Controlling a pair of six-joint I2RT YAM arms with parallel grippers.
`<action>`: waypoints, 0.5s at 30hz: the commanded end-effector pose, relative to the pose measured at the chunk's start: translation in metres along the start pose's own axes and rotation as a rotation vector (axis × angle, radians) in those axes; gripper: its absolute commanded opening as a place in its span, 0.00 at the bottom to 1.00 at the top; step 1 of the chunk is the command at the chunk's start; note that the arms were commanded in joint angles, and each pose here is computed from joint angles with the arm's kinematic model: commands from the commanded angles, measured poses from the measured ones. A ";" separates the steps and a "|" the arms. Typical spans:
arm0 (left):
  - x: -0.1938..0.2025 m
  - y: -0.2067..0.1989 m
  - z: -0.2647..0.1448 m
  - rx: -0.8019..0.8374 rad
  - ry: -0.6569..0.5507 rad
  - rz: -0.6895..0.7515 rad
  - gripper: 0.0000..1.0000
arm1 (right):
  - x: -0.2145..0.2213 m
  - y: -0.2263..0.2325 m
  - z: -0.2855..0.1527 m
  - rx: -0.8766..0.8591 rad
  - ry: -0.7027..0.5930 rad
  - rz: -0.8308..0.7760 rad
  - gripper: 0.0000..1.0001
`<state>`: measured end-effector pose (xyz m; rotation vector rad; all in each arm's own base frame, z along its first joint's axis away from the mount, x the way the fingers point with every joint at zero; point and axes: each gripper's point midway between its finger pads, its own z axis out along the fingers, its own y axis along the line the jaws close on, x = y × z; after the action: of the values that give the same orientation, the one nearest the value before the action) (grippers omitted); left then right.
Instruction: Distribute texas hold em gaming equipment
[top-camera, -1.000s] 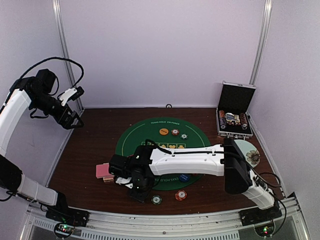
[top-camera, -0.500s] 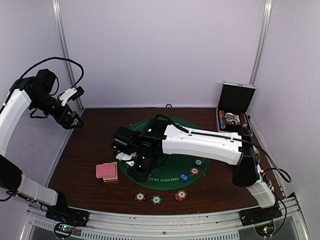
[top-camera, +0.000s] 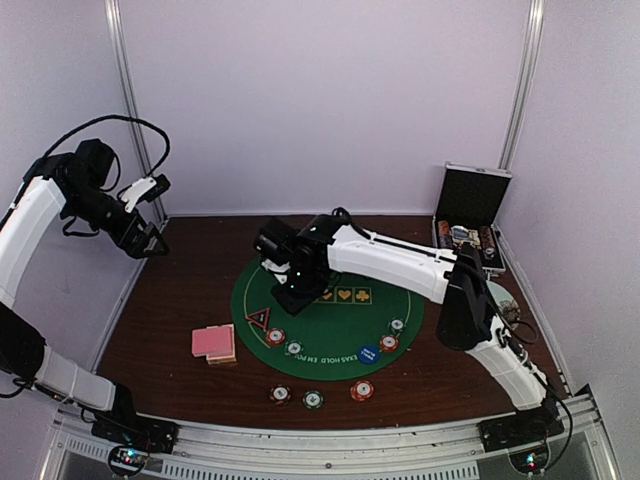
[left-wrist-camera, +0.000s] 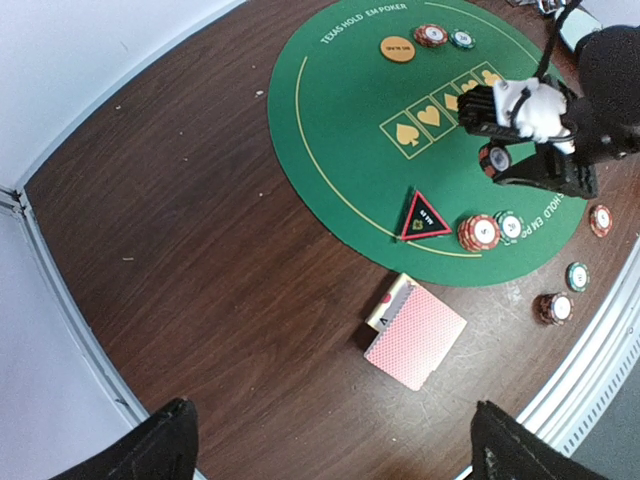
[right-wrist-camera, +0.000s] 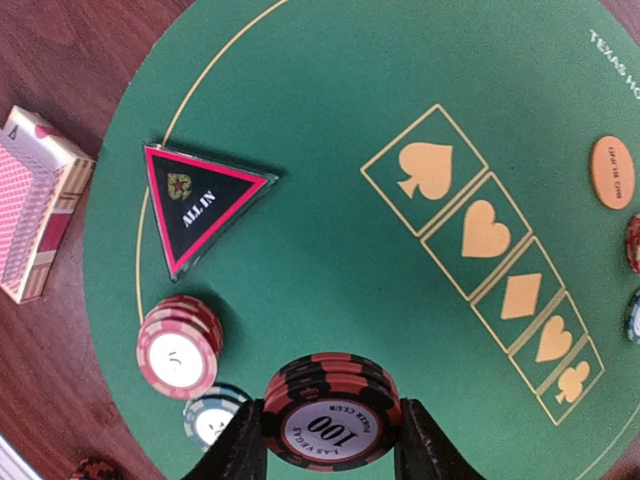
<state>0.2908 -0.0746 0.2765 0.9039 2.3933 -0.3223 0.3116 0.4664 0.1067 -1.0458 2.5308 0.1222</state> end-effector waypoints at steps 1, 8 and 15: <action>-0.003 0.002 0.000 0.007 -0.013 0.006 0.98 | -0.011 0.014 0.021 -0.022 -0.033 0.030 0.38; -0.004 0.004 0.004 0.011 -0.010 0.006 0.98 | -0.012 0.014 0.054 -0.042 -0.029 0.078 0.39; -0.002 0.006 0.008 0.010 -0.004 0.005 0.98 | -0.015 0.013 0.073 -0.049 -0.030 0.097 0.40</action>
<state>0.2935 -0.0752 0.2722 0.9056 2.4060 -0.3337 0.3251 0.4911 0.0450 -0.9841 2.5854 0.1796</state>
